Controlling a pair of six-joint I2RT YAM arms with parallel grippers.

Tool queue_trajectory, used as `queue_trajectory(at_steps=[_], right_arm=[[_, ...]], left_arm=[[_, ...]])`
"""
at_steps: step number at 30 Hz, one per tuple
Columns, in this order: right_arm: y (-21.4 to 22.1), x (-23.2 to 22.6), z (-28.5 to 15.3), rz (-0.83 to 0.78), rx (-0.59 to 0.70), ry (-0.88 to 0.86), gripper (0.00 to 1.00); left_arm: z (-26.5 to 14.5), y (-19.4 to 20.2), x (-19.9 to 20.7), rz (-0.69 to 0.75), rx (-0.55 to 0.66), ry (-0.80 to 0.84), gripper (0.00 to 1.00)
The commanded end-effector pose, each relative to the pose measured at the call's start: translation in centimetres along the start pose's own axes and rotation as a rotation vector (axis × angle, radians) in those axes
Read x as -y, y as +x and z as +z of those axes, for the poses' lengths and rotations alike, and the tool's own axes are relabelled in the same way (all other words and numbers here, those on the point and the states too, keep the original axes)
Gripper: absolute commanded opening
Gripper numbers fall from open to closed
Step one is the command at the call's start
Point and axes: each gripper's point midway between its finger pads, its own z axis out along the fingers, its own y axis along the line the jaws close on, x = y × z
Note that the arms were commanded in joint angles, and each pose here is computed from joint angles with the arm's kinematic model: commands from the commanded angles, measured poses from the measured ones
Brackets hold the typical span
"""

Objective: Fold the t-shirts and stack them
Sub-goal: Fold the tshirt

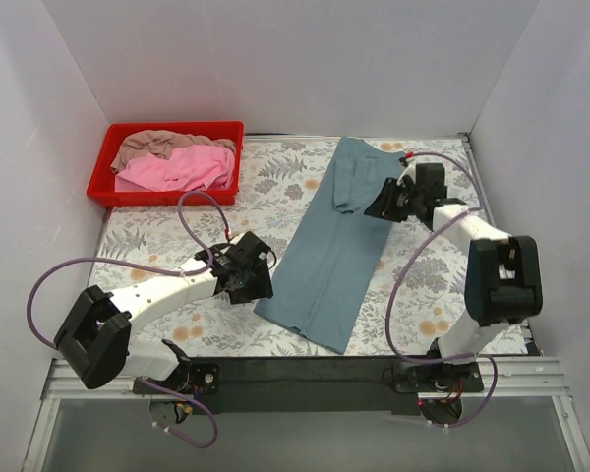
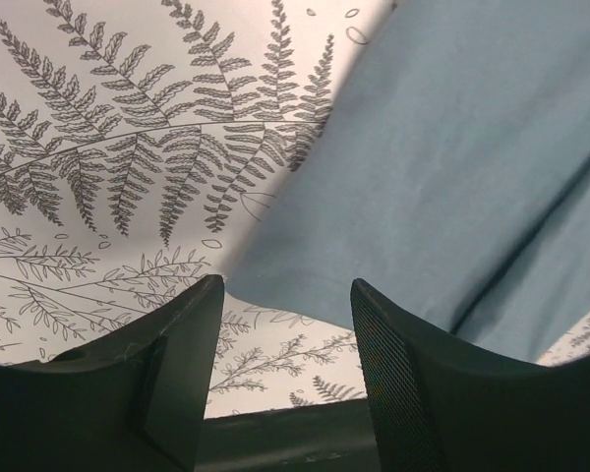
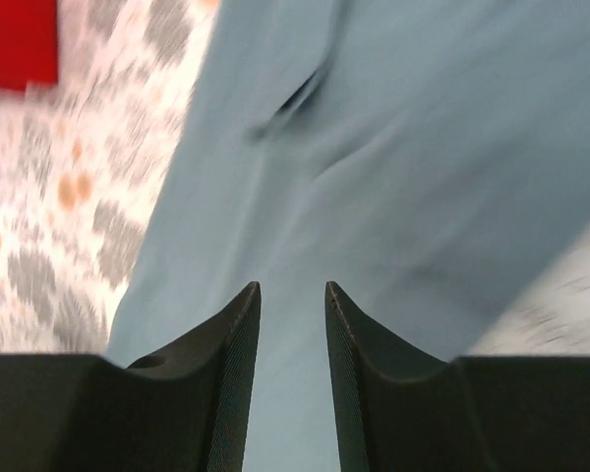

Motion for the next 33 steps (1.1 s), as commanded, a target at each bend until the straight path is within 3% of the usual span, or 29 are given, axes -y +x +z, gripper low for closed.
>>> queue_trajectory(at_steps=[1, 2, 3, 5, 15, 21, 27, 33], right_arm=[[5.5, -3.6, -2.1, -0.074, -0.054, -0.009, 0.4], [9.1, -3.7, -2.5, -0.074, -0.116, 0.008, 0.4], [9.6, -3.8, -3.8, -0.091, -0.089, 0.05, 0.41], [14.4, -2.6, -5.1, -0.086, -0.175, 0.139, 0.41], [24.0, -3.7, -11.9, -0.075, -0.315, 0.163, 0.43], [27.0, -3.2, -13.5, -0.024, -0.375, 0.17, 0.48], [29.7, -4.1, -14.4, 0.038, -0.437, 0.13, 0.55], [30.9, -4.4, -14.7, 0.055, -0.457, 0.155, 0.55]], left_arm=[[0.4, 0.1, -1.3, 0.022, -0.001, -0.063, 0.54], [0.5, 0.1, -1.5, 0.027, -0.003, -0.076, 0.54], [0.6, 0.2, -1.7, 0.034, -0.006, -0.085, 0.54], [0.9, 0.5, -2.1, 0.043, -0.022, -0.107, 0.54], [2.8, 2.4, -2.2, 0.099, -0.133, -0.119, 0.5], [3.4, 3.7, -2.8, 0.098, -0.188, -0.132, 0.35], [3.2, 4.9, -2.5, 0.069, -0.225, -0.097, 0.08], [1.7, 6.9, -0.7, -0.003, -0.273, -0.009, 0.02]])
